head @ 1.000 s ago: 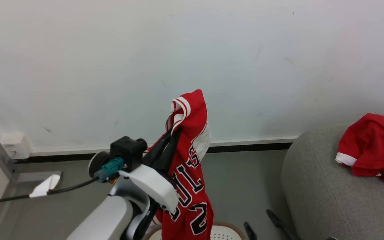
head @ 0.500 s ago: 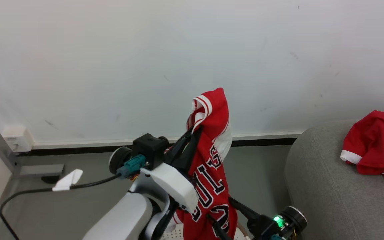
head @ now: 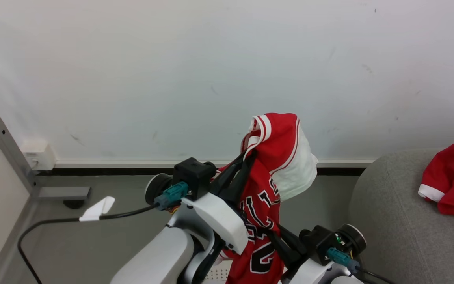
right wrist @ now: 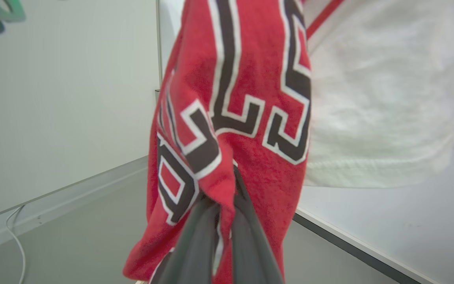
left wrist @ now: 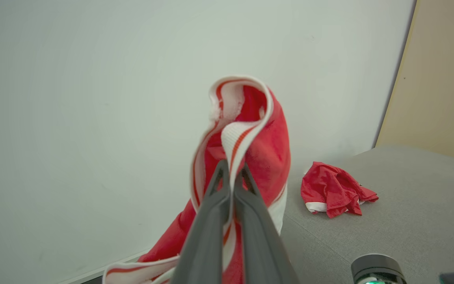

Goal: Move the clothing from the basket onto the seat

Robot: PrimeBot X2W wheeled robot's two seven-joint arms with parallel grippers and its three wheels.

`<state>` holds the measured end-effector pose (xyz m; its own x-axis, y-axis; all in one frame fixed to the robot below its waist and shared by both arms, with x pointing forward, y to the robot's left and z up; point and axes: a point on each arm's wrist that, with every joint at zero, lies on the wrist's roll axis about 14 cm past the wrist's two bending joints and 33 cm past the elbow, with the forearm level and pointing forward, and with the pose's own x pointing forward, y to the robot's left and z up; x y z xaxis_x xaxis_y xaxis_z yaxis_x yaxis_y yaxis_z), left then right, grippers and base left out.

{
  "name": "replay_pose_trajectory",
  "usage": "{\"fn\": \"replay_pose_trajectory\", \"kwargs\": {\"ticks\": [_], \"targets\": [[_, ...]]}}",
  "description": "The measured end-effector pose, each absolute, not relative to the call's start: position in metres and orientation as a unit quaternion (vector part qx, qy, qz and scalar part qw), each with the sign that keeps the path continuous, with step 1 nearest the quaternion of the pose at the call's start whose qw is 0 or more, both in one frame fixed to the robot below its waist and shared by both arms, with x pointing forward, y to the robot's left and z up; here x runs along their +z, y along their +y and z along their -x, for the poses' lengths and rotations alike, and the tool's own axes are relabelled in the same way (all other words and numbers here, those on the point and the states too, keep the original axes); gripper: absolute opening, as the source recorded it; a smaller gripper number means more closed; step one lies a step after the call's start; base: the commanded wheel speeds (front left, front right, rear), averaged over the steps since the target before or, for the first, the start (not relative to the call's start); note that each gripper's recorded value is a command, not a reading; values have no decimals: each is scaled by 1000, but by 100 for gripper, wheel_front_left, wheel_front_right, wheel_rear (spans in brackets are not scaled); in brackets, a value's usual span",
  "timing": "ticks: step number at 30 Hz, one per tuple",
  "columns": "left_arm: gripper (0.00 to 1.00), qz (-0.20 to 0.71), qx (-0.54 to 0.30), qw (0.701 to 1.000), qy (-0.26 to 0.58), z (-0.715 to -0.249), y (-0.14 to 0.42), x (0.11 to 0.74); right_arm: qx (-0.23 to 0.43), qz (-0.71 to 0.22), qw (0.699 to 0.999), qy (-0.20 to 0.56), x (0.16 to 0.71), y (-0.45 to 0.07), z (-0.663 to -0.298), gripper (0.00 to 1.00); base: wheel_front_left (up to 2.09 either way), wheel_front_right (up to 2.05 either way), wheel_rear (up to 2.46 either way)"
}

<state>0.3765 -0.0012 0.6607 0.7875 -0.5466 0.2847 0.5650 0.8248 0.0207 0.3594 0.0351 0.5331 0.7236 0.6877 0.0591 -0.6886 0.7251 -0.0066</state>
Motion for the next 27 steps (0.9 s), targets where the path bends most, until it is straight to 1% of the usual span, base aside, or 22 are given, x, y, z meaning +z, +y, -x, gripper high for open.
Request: {"fn": "replay_pose_trajectory", "kwargs": {"ticks": [6, 7, 9, 10, 11, 12, 13, 19, 27], "targets": [[0, 31, -282, 949, -135, -382, 5, 654, 338, -25, 940, -36, 539, 17, -368, 0, 0, 0, 0], [3, 31, -281, 950, -133, -383, 5, 652, 333, -28, 942, -37, 539, 14, -368, 0, 0, 0, 0], [15, 31, -282, 951, -127, -384, 4, 647, 321, -31, 946, -41, 541, 6, -371, 0, 0, 0, 0], [29, 32, -282, 951, -124, -385, 3, 645, 313, -35, 948, -44, 543, 1, -373, 0, 0, 0, 0], [47, 32, -283, 951, -122, -385, 3, 642, 306, -38, 950, -46, 545, -3, -374, 0, 0, 0, 0], [92, 31, -285, 951, -119, -385, 1, 640, 298, -42, 952, -48, 545, -8, -376, 0, 0, 0, 0], [100, 30, -287, 950, -118, -385, 0, 639, 290, -43, 955, -49, 546, -12, -377, 0, 0, 0, 0], [100, 23, -303, 947, -101, -383, -7, 624, 243, -52, 967, -61, 551, -42, -385, 0, 0, 0, 0], [100, 23, -343, 936, -71, -374, -27, 601, 158, -49, 982, -88, 564, -108, -400, 0, 0, 0, 0]]}}
